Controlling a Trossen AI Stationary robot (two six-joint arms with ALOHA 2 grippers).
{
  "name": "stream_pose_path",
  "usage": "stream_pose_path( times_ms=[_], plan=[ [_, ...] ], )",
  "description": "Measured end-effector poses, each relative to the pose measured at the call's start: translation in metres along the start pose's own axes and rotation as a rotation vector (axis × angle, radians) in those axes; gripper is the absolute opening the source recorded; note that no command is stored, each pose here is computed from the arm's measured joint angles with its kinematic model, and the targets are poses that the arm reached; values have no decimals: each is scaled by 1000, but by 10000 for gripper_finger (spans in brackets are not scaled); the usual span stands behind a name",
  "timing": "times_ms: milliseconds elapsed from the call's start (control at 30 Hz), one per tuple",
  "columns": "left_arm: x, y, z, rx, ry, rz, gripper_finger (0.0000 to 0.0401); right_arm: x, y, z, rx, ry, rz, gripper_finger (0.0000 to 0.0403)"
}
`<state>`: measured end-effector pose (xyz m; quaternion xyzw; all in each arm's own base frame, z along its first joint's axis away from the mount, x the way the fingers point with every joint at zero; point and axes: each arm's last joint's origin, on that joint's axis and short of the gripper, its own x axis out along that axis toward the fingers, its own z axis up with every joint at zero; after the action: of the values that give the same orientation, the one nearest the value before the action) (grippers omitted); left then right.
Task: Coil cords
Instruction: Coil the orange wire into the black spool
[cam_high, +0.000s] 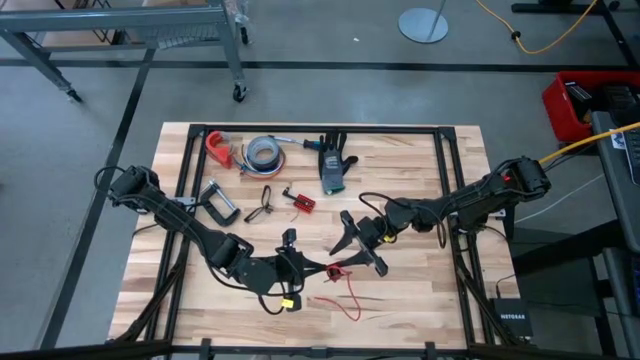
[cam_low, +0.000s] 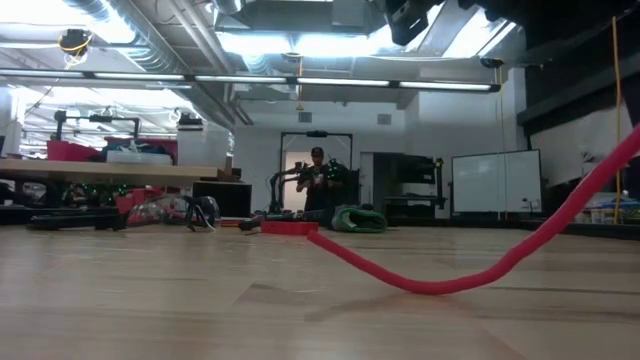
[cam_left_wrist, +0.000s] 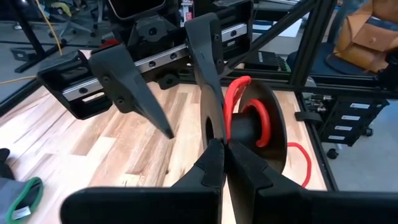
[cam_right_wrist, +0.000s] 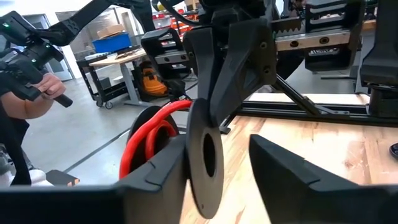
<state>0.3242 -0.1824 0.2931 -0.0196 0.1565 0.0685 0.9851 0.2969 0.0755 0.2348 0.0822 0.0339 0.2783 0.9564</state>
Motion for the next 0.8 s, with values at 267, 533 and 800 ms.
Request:
stream_pose_path(
  times_ms=[267,533,800],
  plan=[
    [0,0,0,1,2,4,0,0,1,0,-2,4,28,52],
    [0,0,0,-16,2,2,5,0,1,0,-21,4,33,23],
    [0,1,1,-24,-14,37,40,0,0,0,-18,8,27,10]
  ],
)
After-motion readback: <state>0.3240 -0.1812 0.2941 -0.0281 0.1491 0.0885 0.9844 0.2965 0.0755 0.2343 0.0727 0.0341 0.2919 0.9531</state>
